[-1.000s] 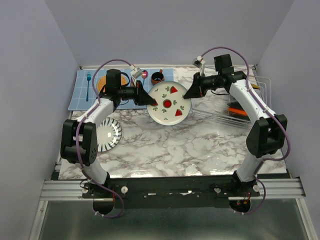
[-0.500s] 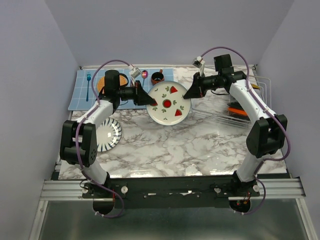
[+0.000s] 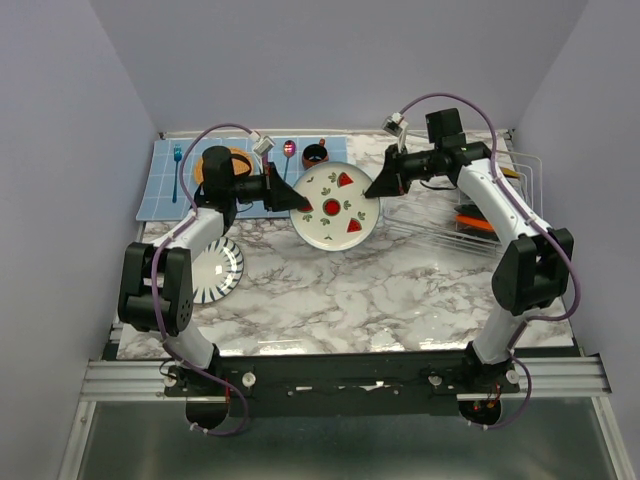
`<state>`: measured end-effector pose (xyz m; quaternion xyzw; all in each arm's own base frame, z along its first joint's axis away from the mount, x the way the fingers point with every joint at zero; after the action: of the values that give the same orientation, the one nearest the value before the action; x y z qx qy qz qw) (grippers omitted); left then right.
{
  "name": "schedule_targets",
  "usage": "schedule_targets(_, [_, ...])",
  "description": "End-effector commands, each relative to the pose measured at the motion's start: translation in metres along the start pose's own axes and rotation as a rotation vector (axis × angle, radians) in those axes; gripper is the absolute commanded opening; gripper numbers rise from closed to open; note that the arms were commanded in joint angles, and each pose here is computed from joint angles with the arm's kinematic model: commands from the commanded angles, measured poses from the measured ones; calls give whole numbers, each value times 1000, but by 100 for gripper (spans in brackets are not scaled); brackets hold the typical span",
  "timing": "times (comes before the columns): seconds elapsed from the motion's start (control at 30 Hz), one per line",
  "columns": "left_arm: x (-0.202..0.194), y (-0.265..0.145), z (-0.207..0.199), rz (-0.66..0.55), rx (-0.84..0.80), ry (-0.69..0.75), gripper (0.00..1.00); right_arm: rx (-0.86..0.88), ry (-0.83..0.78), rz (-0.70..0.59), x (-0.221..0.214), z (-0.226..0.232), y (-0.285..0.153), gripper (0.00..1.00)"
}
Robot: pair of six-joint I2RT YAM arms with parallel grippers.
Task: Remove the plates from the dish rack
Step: Place the plate at the center of the board.
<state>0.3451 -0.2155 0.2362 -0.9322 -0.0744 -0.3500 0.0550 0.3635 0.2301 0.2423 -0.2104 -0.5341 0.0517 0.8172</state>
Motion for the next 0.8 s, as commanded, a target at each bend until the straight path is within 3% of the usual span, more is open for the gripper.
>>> schedule_targets(0.0, [10,-20,-48,37,-127,189,0,-25,-21,4,-1,-14,-1,13])
schedule_targets(0.1, [10,-23,-49,35,-124,198,0,-16,-16,5,-2,-15,1,3])
schedule_targets(0.27, [10,-28,-52,39,-111,207,0,-2,23,27,-7,-22,6,1])
schedule_targets(0.53, [19,-36,-71,37,-109,266,0,-32,26,31,-9,-31,9,1])
schedule_targets(0.77, [22,-39,-68,30,-84,290,0,-64,44,49,-12,-37,9,11])
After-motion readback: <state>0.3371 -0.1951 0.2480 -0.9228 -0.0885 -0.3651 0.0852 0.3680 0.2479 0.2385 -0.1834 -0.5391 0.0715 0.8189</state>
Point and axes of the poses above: each gripper's point midway between its finger pads, its own y axis out along the fingers, its own z axis along the line the jaws close on, x = y × z, the point moved 1 cm from there along -y, back along the fingers, and after that the axes turned 9 degrees about -y, right-handed, at the moved point
